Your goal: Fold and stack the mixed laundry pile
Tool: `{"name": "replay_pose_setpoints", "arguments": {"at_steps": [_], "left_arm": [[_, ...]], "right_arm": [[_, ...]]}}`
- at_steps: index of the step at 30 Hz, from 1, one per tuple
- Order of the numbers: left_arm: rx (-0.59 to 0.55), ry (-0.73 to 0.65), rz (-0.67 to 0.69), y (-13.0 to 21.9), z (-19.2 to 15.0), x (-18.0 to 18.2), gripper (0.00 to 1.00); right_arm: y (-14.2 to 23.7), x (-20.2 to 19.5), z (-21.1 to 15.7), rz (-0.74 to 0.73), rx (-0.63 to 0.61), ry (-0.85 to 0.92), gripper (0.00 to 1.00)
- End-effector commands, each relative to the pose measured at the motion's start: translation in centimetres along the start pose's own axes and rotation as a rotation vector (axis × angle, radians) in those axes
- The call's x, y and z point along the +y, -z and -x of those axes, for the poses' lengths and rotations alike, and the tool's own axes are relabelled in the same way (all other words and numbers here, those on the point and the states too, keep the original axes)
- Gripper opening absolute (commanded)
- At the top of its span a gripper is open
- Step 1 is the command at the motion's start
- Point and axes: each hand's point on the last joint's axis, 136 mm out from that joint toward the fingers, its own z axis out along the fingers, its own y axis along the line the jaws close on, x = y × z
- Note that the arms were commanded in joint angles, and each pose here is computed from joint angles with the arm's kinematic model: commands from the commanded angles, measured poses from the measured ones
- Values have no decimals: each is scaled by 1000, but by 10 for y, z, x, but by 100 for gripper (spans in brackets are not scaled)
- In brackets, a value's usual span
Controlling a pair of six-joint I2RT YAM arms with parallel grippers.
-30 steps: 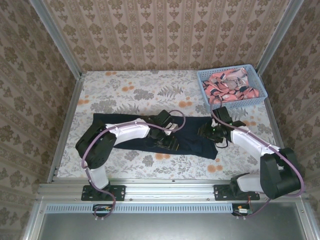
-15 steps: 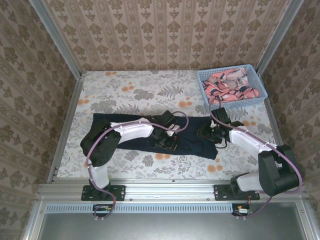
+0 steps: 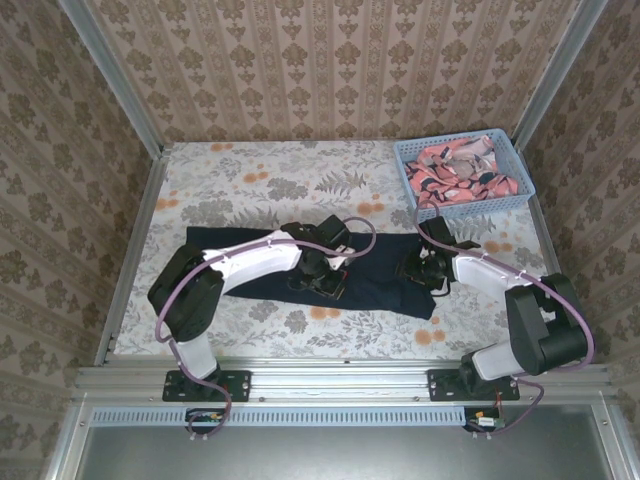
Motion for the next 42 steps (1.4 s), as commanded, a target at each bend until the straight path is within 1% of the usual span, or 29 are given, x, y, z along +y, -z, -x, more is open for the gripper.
{"name": "replay_pose_setpoints", "arguments": {"at_steps": [1, 3, 5, 6, 7, 9, 10, 11, 13, 15, 17, 20, 22, 26, 30, 35, 38, 42], "left_arm": [[102, -48, 136, -5, -27, 19, 12], [97, -56, 212, 1, -25, 30, 9], [68, -72, 276, 11, -19, 38, 7], [58, -81, 284, 15, -16, 39, 10], [54, -93, 276, 18, -14, 36, 21], [40, -95, 241, 22, -9, 28, 70], [26, -88, 206, 24, -6, 22, 98], [6, -68, 177, 27, -2, 19, 100], [-48, -36, 122, 35, 8, 16, 100], [-116, 13, 117, 46, 21, 30, 100], [-190, 108, 115, 56, 34, 58, 100], [-315, 249, 121, 67, 54, 109, 100], [-380, 326, 110, 73, 65, 137, 100], [-448, 448, 110, 79, 75, 184, 100], [-429, 491, 104, 69, 67, 195, 100], [-377, 545, 96, 44, 43, 197, 100], [-356, 571, 98, 32, 31, 200, 100], [-317, 584, 140, 17, 19, 209, 100]], "right_arm": [[4, -4, 2, -28, -18, -8, 45], [7, -3, 3, -30, -27, -2, 45], [10, -4, 5, -36, -36, 1, 45], [11, -4, 5, -37, -35, 1, 45], [11, -4, 5, -40, -33, 0, 45], [18, -1, 9, -32, -56, 6, 45], [21, 0, 11, -29, -67, 9, 45], [23, 1, 13, -28, -71, 11, 46], [25, 2, 15, -28, -77, 14, 46], [27, 3, 17, -31, -84, 19, 46], [30, 1, 23, -52, -105, 29, 46], [30, 5, 36, -39, -136, 26, 45], [30, 7, 47, -41, -159, 31, 44], [24, 8, 68, -62, -184, 36, 41], [16, 8, 85, -67, -196, 36, 38], [1, 1, 93, -81, -183, 25, 37], [-6, 1, 94, -77, -169, 27, 32], [-7, 6, 98, -54, -171, 27, 19]]}}
